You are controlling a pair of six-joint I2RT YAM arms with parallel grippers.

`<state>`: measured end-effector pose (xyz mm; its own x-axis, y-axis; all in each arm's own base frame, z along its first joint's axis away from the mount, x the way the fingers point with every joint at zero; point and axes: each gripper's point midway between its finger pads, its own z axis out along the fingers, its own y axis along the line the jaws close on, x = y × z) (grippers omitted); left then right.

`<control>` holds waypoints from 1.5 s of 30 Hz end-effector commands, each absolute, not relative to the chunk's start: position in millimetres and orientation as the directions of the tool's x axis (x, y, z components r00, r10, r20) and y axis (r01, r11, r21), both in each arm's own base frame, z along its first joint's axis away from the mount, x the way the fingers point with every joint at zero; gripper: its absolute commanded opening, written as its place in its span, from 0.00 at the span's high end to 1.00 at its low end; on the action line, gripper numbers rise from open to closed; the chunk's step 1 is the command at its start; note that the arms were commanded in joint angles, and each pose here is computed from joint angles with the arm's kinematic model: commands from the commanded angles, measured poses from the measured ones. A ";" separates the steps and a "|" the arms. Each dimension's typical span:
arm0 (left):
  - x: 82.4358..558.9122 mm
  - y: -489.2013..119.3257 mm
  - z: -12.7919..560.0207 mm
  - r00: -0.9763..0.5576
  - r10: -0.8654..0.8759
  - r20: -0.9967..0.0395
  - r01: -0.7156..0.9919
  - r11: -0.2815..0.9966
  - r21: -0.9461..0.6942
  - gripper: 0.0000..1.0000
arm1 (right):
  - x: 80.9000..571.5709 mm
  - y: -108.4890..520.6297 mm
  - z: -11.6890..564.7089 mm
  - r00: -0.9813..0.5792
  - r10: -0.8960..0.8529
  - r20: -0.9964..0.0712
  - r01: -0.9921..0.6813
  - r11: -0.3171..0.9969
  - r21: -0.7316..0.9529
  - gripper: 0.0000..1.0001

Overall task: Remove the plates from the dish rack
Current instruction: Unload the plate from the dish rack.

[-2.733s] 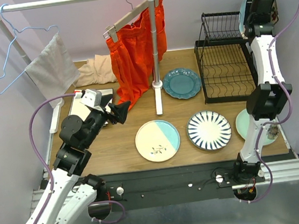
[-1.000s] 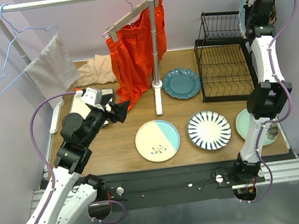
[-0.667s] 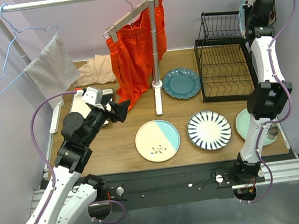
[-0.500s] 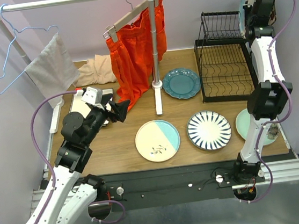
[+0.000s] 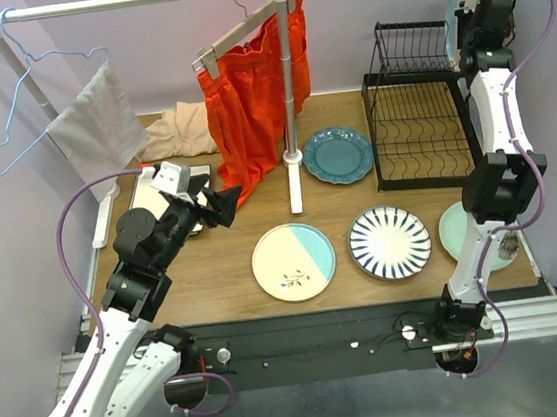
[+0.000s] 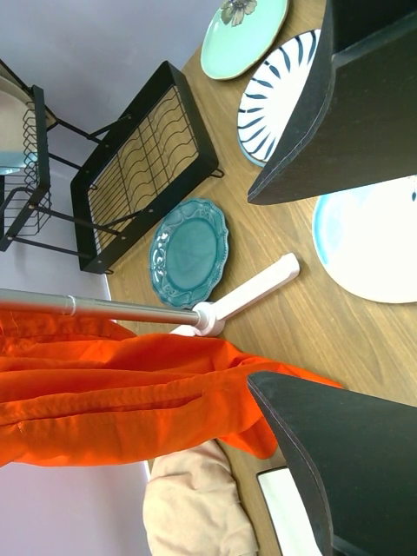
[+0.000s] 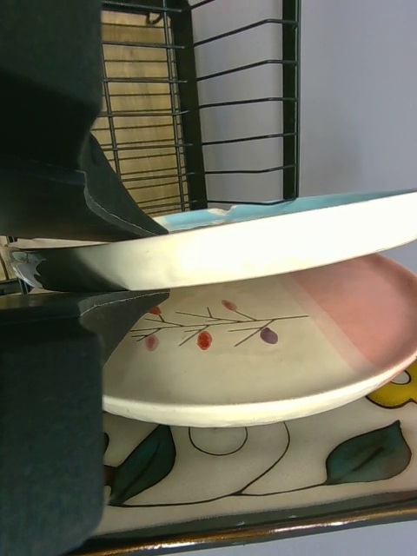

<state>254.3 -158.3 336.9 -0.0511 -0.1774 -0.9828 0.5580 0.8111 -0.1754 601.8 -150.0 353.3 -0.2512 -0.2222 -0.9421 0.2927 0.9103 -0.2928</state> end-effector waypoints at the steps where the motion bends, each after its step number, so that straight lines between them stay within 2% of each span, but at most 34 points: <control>1: 252.3 -159.6 340.6 -0.041 -0.184 -0.982 0.573 0.801 -0.174 0.13 | 575.5 -158.1 460.9 0.025 -0.261 -0.965 0.383 0.894 -0.232 0.99; 17: 255.2 -160.5 337.5 -0.053 -0.180 -0.982 0.570 0.803 -0.178 0.13 | 576.1 -158.4 465.4 0.078 -0.197 -0.977 0.342 0.926 -0.159 0.99; 30: 254.6 -160.8 337.9 -0.052 -0.180 -0.982 0.572 0.801 -0.177 0.13 | 569.2 -173.7 468.1 0.103 -0.149 -0.983 0.394 0.914 -0.098 0.99; 45: 254.4 -160.7 338.0 -0.049 -0.180 -0.982 0.573 0.801 -0.175 0.13 | 553.9 -181.2 488.2 0.140 -0.195 -0.971 0.447 0.887 -0.114 1.00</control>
